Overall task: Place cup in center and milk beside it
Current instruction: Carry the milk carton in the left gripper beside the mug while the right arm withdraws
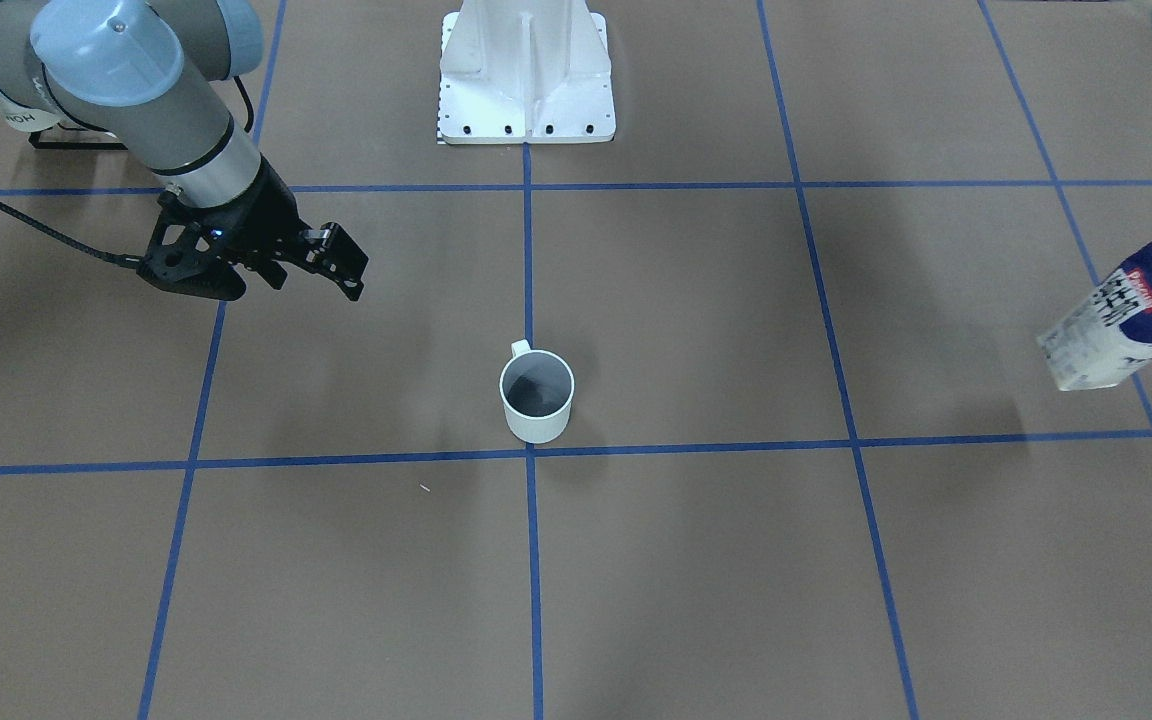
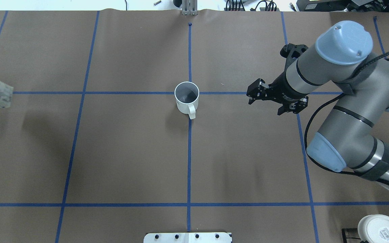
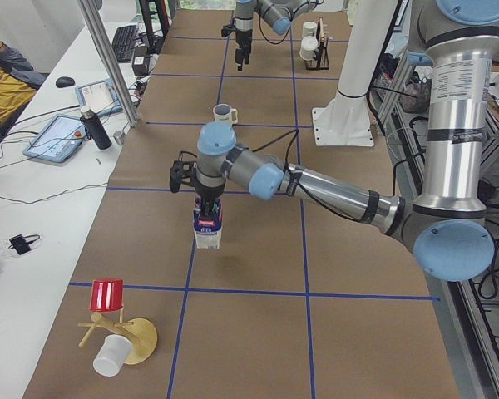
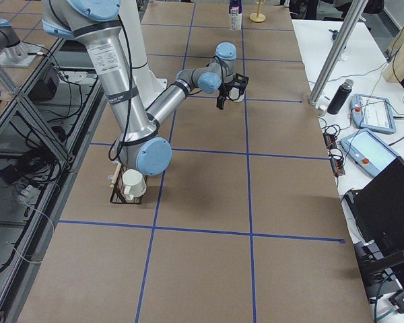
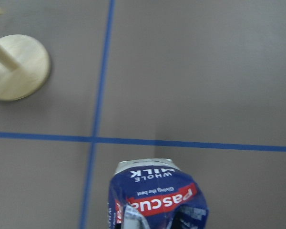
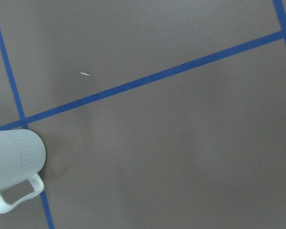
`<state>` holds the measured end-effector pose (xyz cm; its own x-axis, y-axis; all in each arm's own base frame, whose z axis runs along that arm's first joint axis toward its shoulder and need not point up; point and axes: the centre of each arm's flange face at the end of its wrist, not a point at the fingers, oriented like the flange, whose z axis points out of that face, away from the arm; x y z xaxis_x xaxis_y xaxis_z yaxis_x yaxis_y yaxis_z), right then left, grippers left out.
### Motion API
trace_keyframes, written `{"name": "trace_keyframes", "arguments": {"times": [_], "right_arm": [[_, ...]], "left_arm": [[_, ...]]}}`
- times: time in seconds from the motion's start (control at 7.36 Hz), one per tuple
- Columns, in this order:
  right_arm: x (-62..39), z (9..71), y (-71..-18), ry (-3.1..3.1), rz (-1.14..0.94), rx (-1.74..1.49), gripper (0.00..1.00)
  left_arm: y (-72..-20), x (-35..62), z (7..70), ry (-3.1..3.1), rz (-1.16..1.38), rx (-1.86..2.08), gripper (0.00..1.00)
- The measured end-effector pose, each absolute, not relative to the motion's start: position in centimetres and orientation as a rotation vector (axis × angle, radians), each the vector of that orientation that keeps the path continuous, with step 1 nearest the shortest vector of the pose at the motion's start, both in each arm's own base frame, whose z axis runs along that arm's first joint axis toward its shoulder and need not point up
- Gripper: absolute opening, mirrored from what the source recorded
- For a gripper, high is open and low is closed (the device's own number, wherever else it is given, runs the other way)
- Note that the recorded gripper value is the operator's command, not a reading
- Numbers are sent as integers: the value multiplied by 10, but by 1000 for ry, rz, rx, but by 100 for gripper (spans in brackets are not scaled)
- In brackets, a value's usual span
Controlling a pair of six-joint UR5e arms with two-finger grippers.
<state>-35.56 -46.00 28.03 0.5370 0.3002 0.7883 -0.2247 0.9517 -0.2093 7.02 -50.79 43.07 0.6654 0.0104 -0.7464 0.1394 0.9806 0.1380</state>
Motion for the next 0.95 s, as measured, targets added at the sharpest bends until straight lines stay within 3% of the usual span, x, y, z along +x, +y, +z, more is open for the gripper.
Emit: {"name": "trace_keyframes", "arguments": {"times": [0.41, 0.68, 0.95], "right_arm": [[-312, 325, -446, -905, 300, -61, 100], [-295, 352, -443, -866, 257, -42, 100], [-288, 363, -441, -852, 249, -40, 100]], "left_arm": [[-531, 254, 212, 760, -12, 78, 0], [-538, 354, 151, 790, 2, 40, 0], [-544, 393, 137, 828, 18, 49, 0]]}}
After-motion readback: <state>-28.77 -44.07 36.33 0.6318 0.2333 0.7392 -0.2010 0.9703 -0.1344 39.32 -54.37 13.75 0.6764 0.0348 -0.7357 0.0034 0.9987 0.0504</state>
